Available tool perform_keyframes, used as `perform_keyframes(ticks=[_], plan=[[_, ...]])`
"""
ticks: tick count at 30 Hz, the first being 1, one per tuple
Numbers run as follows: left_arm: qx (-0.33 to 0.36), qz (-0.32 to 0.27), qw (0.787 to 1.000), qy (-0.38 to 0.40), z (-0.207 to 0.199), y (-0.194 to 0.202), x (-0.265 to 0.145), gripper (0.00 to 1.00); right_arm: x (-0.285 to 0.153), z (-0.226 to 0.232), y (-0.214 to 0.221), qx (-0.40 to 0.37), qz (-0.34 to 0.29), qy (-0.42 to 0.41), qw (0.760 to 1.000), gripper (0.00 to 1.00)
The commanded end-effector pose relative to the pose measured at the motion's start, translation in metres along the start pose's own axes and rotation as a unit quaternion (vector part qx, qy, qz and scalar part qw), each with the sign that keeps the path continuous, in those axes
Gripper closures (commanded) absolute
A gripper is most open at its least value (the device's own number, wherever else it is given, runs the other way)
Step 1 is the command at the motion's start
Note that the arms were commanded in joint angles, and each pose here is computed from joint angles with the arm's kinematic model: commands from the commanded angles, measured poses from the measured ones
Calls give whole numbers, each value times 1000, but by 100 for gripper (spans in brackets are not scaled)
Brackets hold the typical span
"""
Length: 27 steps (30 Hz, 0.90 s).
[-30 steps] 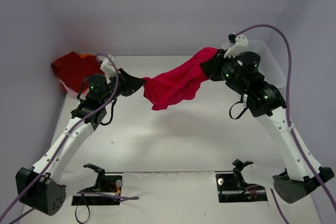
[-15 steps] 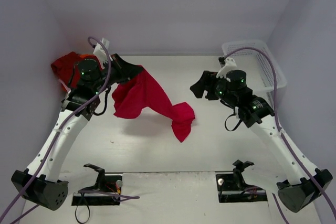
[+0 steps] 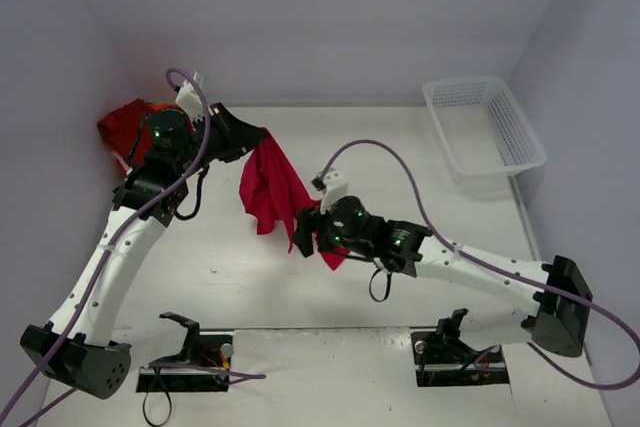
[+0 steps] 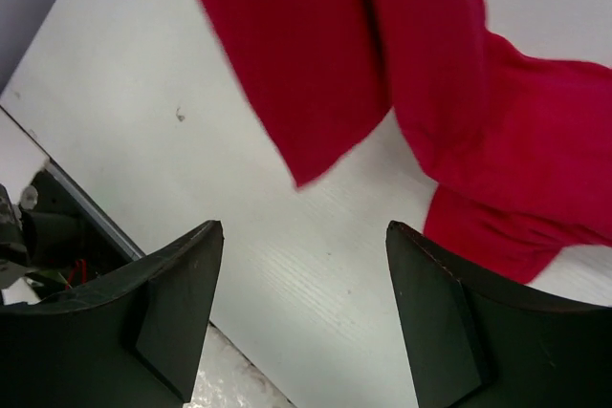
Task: Fold and stack the t-shirts
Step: Move the tshirt to the center of the board
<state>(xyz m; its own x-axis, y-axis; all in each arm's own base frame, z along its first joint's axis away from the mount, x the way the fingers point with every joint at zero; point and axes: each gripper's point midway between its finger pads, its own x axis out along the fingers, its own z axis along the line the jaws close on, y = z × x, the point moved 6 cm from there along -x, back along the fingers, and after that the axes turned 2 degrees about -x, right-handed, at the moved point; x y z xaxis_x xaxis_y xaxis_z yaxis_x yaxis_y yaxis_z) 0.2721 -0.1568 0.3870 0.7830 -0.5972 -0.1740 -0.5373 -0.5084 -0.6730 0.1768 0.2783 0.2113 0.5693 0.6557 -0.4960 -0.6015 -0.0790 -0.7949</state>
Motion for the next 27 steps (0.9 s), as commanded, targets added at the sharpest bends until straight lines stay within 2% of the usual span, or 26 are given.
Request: perform_keyframes(ticks=[1, 10, 14, 27], plan=[[30, -56, 997, 32, -26, -27, -15, 100, 4, 41, -43, -47, -109, 14, 993, 35], [32, -61, 997, 19, -22, -26, -19, 100, 59, 76, -14, -160, -123, 86, 976, 40], [33, -65, 997, 15, -21, -29, -22, 100, 84, 78, 10, -200, -102, 124, 967, 40], [33, -65, 997, 8, -14, -32, -22, 100, 90, 64, 24, -201, -91, 170, 960, 44]])
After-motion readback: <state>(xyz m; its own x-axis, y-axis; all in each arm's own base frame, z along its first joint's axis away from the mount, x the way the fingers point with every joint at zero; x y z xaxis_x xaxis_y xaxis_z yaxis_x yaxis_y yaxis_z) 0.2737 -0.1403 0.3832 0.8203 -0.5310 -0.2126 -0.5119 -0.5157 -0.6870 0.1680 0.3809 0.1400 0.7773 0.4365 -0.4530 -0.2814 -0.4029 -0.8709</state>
